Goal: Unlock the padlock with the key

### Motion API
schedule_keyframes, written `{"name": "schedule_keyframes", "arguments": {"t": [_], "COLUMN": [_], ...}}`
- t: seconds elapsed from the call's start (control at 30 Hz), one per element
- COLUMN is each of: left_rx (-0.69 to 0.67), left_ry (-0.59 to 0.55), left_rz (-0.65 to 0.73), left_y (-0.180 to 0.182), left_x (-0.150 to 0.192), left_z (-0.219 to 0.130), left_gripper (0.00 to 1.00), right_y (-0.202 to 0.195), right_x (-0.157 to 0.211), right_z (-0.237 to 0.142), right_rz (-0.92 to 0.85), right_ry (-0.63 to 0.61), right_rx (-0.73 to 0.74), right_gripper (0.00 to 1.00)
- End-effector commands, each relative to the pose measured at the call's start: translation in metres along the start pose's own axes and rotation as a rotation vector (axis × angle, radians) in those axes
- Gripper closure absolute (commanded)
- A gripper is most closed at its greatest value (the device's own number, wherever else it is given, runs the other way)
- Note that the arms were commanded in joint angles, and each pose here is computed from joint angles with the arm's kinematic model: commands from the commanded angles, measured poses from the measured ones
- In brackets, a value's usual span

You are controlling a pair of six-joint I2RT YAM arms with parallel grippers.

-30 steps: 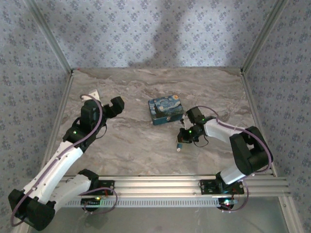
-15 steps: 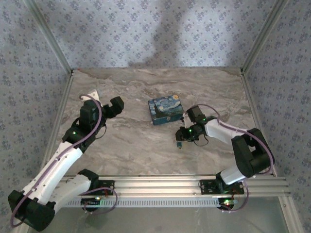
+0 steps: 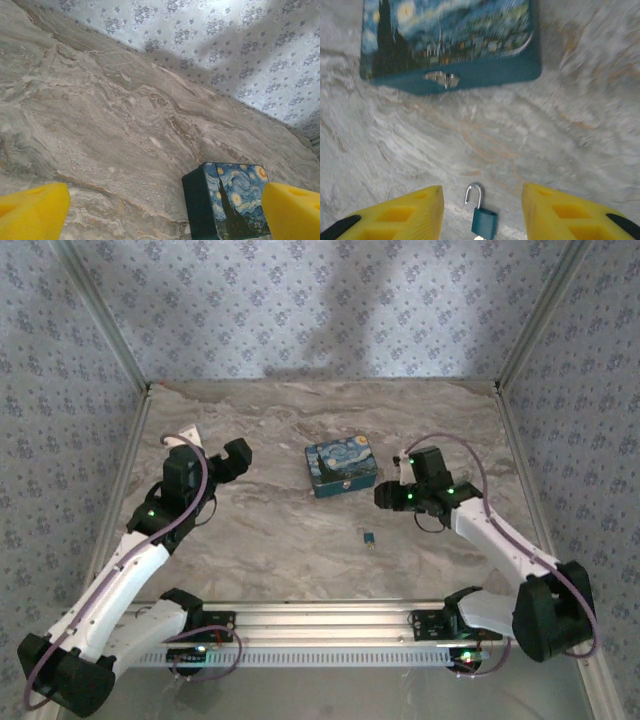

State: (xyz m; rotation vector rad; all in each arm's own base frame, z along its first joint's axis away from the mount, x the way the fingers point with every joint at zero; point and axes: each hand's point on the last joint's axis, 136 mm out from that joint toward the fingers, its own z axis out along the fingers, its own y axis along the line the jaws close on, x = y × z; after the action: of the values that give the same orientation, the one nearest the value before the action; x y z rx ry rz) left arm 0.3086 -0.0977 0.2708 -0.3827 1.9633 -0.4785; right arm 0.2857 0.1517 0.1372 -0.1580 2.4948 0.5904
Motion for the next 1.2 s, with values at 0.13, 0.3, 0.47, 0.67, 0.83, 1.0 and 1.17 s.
{"name": "schedule_keyframes", "arguments": {"t": [0.13,0.3,0.47,0.67,0.83,1.0,1.17], "left_rx": [-0.149,-0.278,-0.336,-0.353,-0.308,-0.271,-0.219], "left_ry": [-0.062,-0.103,-0.154,-0.176,-0.189,-0.178,-0.162], "left_rz": [0.111,0.104,0.076,0.059,0.090,0.122,0.201], "left_y": [0.030,0.064,0.086,0.103,0.103,0.100,0.095], "left_x": [-0.019,-0.027,-0.039,-0.033,-0.024,-0.016,-0.007], "left_z": [-0.004,-0.003,-0.011,-0.015,-0.007,0.005,0.019], "left_gripper": [0.02,0.02,0.02,0.02,0.02,0.02,0.02], "right_y": [-0.032,-0.059,-0.088,-0.122,-0.141,-0.154,-0.170], "right_x": [-0.051,-0.063,-0.062,-0.055,-0.046,-0.042,-0.039], "right_z": [-0.056,-0.083,-0.103,-0.113,-0.106,-0.102,-0.090], "right_rz": [-0.048,0.001,0.071,0.176,0.198,0.164,0.111], "right_ry": [-0.259,-0.415,-0.522,-0.682,-0.732,-0.792,-0.774], "right_rx": [0.152,0.212,0.273,0.329,0.366,0.429,0.502], "right_gripper": [0.39,0.29,0.14,0.00,0.00,0.00,0.00]}}
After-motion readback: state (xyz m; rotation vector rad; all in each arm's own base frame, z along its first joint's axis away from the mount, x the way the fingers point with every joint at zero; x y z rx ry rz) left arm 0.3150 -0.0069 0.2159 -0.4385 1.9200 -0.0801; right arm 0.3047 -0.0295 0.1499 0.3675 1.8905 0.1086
